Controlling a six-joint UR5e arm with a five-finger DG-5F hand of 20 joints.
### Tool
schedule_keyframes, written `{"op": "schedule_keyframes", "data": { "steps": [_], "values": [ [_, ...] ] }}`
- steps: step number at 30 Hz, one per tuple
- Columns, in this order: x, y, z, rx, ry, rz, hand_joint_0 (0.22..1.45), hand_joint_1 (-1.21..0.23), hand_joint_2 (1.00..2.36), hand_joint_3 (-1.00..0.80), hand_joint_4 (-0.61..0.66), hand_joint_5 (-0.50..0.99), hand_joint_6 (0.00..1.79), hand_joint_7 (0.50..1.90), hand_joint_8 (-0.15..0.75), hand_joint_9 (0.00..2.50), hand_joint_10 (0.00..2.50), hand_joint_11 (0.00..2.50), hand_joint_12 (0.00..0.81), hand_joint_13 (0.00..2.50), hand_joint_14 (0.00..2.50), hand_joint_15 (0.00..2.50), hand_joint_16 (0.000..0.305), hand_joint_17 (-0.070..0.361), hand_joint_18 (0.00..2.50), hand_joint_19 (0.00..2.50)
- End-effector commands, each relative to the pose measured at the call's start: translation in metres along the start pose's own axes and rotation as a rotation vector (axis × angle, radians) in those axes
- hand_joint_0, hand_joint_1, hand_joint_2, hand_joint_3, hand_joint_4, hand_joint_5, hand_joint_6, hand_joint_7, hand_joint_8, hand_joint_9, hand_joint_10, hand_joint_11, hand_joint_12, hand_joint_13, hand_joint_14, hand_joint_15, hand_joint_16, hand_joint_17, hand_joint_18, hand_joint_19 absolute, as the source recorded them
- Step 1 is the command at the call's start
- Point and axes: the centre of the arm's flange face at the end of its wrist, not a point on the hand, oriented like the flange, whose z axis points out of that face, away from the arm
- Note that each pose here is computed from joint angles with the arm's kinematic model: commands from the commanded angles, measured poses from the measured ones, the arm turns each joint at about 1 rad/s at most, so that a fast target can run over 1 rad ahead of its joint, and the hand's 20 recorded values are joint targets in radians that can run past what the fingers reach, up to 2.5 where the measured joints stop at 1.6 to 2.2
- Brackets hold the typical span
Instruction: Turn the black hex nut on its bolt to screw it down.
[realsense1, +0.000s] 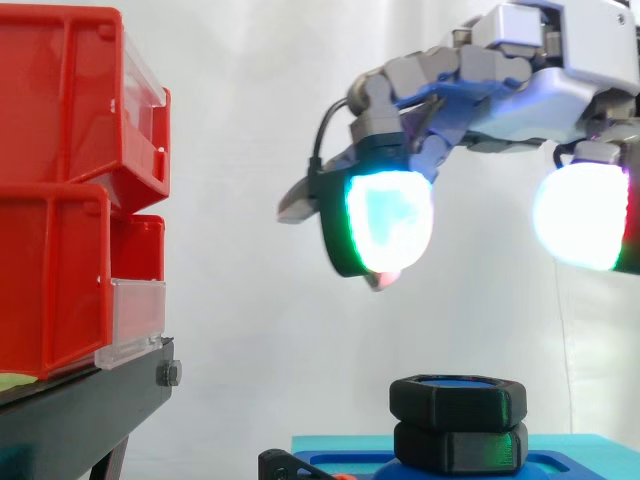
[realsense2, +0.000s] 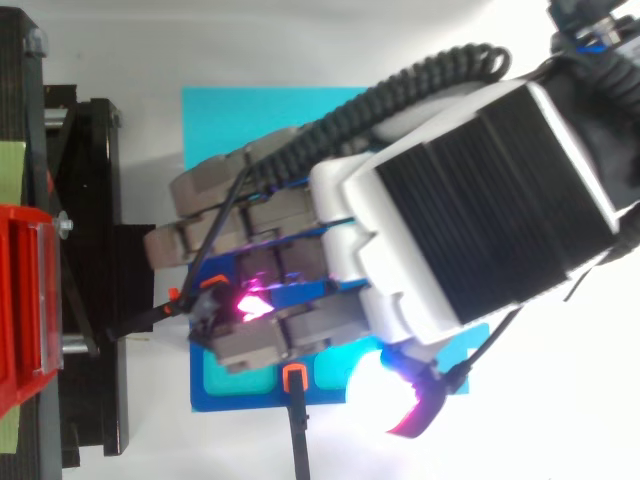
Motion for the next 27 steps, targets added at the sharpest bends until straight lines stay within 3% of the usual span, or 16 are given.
{"op": "schedule_keyframes", "data": {
  "steps": [1, 3, 5, 10, 12, 14, 16, 17, 18, 19, 20, 21, 24, 26, 27],
  "values": [
    [-0.008, 0.007, -0.032, 0.031, 0.052, 0.014, 0.42, -0.51, 1.00, -0.50, 0.23, -0.06, 0.50, 1.31, 0.316, 0.88, 0.02, 0.38, 0.376, 0.55, 0.00, 0.09, 0.061, 0.137, 0.47, 0.33],
    [-0.006, 0.010, -0.044, 0.047, 0.067, 0.024, 0.43, -0.52, 1.00, -0.50, 0.24, -0.06, 0.50, 1.31, 0.310, 0.87, 0.02, 0.38, 0.375, 0.54, 0.00, 0.10, 0.060, 0.136, 0.47, 0.33],
    [0.003, 0.016, -0.065, 0.081, 0.087, 0.039, 0.43, -0.51, 1.00, -0.50, 0.24, -0.06, 0.50, 1.31, 0.311, 0.88, 0.02, 0.38, 0.372, 0.54, 0.00, 0.09, 0.060, 0.135, 0.47, 0.33],
    [0.010, 0.028, -0.107, 0.152, 0.047, 0.043, 0.43, -0.52, 1.00, -0.50, 0.23, -0.06, 0.50, 1.31, 0.310, 0.87, 0.02, 0.37, 0.370, 0.54, 0.00, 0.09, 0.060, 0.134, 0.47, 0.33],
    [0.018, 0.033, -0.123, 0.190, 0.046, 0.085, 0.43, -0.52, 1.00, -0.50, 0.22, -0.06, 0.50, 1.31, 0.311, 0.87, 0.02, 0.37, 0.370, 0.54, 0.00, 0.09, 0.059, 0.134, 0.47, 0.33],
    [0.022, 0.034, -0.130, 0.218, 0.046, 0.124, 0.43, -0.52, 1.00, -0.50, 0.22, -0.06, 0.50, 1.32, 0.311, 0.87, 0.02, 0.36, 0.369, 0.54, 0.00, 0.09, 0.059, 0.133, 0.47, 0.33],
    [0.027, 0.033, -0.136, 0.259, 0.045, 0.195, 0.43, -0.52, 1.00, -0.50, 0.22, -0.06, 0.50, 1.32, 0.314, 0.87, 0.01, 0.34, 0.368, 0.54, 0.00, 0.09, 0.059, 0.133, 0.47, 0.33],
    [0.027, 0.031, -0.137, 0.282, 0.037, 0.276, 0.44, -0.52, 1.00, -0.50, 0.22, -0.06, 0.50, 1.32, 0.314, 0.87, 0.01, 0.34, 0.368, 0.54, 0.00, 0.10, 0.059, 0.132, 0.47, 0.33],
    [0.028, 0.031, -0.139, 0.284, 0.035, 0.339, 0.44, -0.52, 1.00, -0.50, 0.21, -0.06, 0.50, 1.32, 0.316, 0.87, 0.01, 0.33, 0.367, 0.54, 0.00, 0.10, 0.059, 0.132, 0.47, 0.33],
    [0.029, 0.031, -0.140, 0.286, 0.036, 0.372, 0.44, -0.52, 1.00, -0.50, 0.21, -0.06, 0.50, 1.32, 0.314, 0.87, 0.01, 0.33, 0.365, 0.54, 0.00, 0.10, 0.059, 0.132, 0.47, 0.33],
    [0.029, 0.031, -0.140, 0.286, 0.036, 0.372, 0.44, -0.52, 1.00, -0.50, 0.21, -0.06, 0.50, 1.32, 0.317, 0.86, 0.01, 0.32, 0.365, 0.55, 0.00, 0.10, 0.059, 0.132, 0.47, 0.33],
    [0.029, 0.032, -0.141, 0.290, 0.033, 0.461, 0.44, -0.52, 1.00, -0.50, 0.21, -0.06, 0.50, 1.32, 0.316, 0.86, 0.01, 0.32, 0.365, 0.54, 0.00, 0.09, 0.059, 0.132, 0.47, 0.33],
    [0.031, 0.033, -0.143, 0.300, 0.033, 0.568, 0.44, -0.52, 1.00, -0.50, 0.21, -0.06, 0.50, 1.32, 0.313, 0.86, 0.01, 0.32, 0.363, 0.54, 0.00, 0.10, 0.059, 0.132, 0.47, 0.33],
    [0.031, 0.032, -0.141, 0.323, 0.009, 0.696, 0.44, -0.52, 1.00, -0.50, 0.20, -0.06, 0.50, 1.32, 0.308, 0.84, 0.01, 0.32, 0.365, 0.54, 0.00, 0.10, 0.059, 0.132, 0.47, 0.33],
    [0.032, 0.031, -0.141, 0.331, 0.002, 0.721, 0.44, -0.52, 1.00, -0.50, 0.20, -0.06, 0.50, 1.32, 0.307, 0.83, 0.01, 0.31, 0.365, 0.54, 0.00, 0.10, 0.059, 0.132, 0.47, 0.34]
  ]
}}
